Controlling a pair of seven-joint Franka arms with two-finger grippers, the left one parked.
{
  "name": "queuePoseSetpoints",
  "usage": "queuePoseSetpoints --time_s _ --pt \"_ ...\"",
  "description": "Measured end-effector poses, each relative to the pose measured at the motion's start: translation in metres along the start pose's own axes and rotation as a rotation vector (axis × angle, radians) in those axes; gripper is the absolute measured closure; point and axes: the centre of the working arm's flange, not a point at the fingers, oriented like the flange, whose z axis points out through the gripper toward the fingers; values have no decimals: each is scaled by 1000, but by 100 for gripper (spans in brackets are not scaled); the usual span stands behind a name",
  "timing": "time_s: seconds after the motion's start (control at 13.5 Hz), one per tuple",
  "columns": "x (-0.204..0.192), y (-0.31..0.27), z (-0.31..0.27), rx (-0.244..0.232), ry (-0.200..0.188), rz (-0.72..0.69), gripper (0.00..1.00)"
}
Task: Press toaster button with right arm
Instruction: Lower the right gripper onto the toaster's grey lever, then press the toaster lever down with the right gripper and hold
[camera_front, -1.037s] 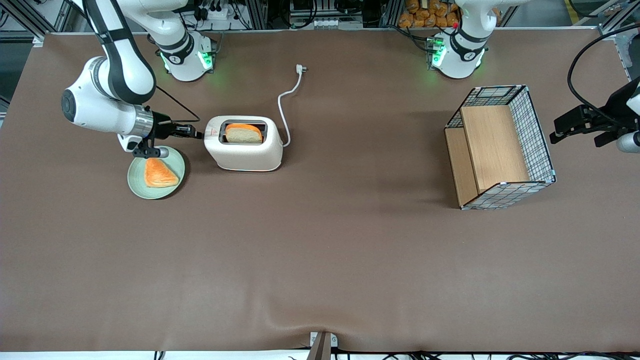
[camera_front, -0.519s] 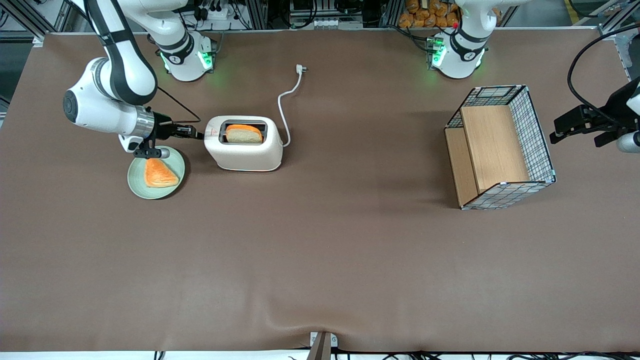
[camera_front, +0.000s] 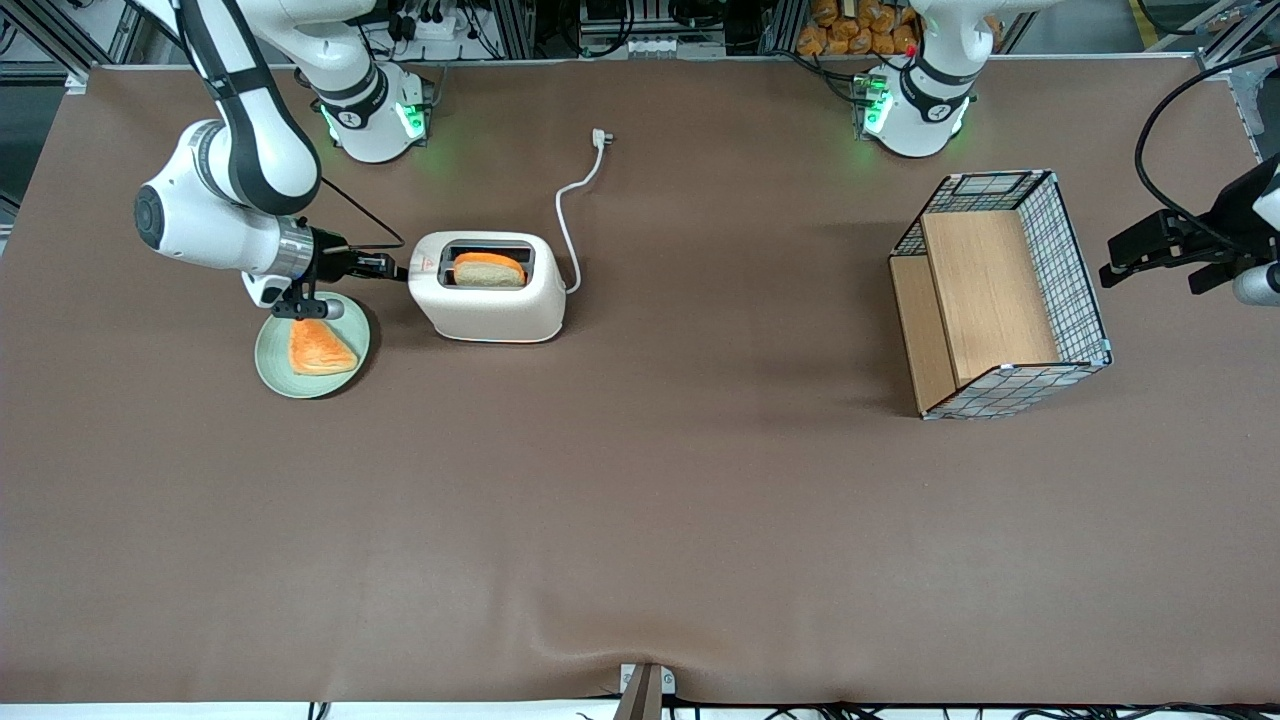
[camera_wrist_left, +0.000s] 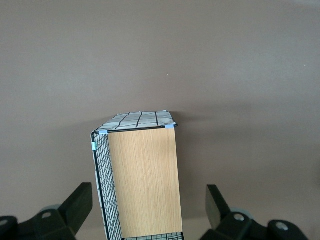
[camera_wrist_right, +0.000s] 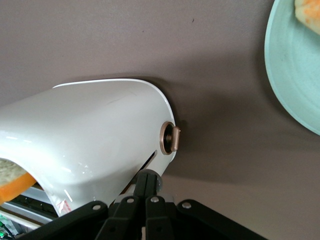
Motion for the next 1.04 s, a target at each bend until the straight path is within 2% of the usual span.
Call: queuePoseSetpoints --time_s 0.37,1.04 --pt "0 1 9 -17 13 -3 99" --pt "3 3 16 -27 13 0 99"
